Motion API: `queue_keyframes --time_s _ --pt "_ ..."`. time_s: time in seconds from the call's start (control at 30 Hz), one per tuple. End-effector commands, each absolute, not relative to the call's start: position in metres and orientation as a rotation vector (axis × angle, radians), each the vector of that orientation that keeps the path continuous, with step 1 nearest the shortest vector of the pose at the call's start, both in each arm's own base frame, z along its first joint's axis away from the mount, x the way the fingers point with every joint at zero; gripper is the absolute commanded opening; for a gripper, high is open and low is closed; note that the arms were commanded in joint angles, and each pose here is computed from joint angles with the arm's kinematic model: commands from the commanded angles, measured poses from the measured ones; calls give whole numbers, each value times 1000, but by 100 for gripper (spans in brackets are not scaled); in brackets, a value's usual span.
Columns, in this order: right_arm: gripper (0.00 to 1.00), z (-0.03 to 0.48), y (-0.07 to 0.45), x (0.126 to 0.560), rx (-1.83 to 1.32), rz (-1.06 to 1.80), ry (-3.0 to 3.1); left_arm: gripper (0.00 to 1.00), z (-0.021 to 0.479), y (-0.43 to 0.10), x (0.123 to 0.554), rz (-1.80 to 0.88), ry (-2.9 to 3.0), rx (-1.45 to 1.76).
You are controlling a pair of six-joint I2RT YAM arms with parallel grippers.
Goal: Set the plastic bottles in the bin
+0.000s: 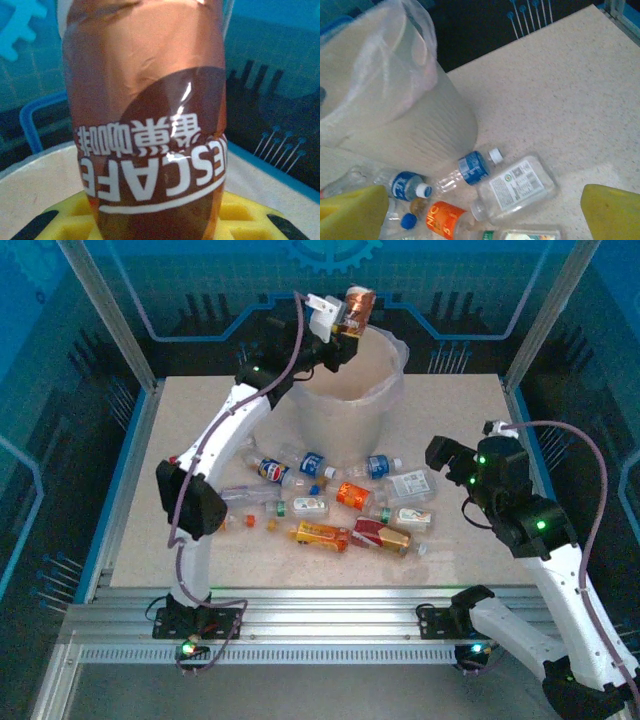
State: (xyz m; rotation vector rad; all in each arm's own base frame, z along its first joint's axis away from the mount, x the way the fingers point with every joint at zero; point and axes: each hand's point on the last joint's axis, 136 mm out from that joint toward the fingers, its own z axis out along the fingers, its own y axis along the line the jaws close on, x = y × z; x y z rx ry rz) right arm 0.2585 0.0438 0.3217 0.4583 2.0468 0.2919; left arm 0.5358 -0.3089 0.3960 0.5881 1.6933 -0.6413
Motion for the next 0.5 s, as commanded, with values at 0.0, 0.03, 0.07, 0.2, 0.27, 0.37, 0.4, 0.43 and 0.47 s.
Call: queue_keyframes --time_s 0.0,0.03,0.07,0.2,0.27,0.37,0.4,0.43,0.47 --pt "100 299 29 248 532 221 2106 26 365 -306 541 -597 1806 640" --pt "100 293 27 246 543 211 2123 27 358 -305 544 -587 1825 647" --pt "100 287 26 245 557 203 2141 28 351 -304 545 -577 1841 656" --pt "100 258 23 241 611 199 2228 29 325 -300 549 -542 1899 692" --pt "100 240 23 239 648 224 2274 30 311 -299 551 -517 1923 723" --pt "100 215 27 237 693 277 2330 37 296 -297 554 -480 1947 749" --pt "100 209 29 236 699 297 2344 40 293 -297 555 -475 1952 756" --pt "100 201 32 236 699 320 2360 44 289 -298 556 -472 1956 763" --pt "100 194 35 236 689 338 2378 48 286 -298 557 -470 1959 768"
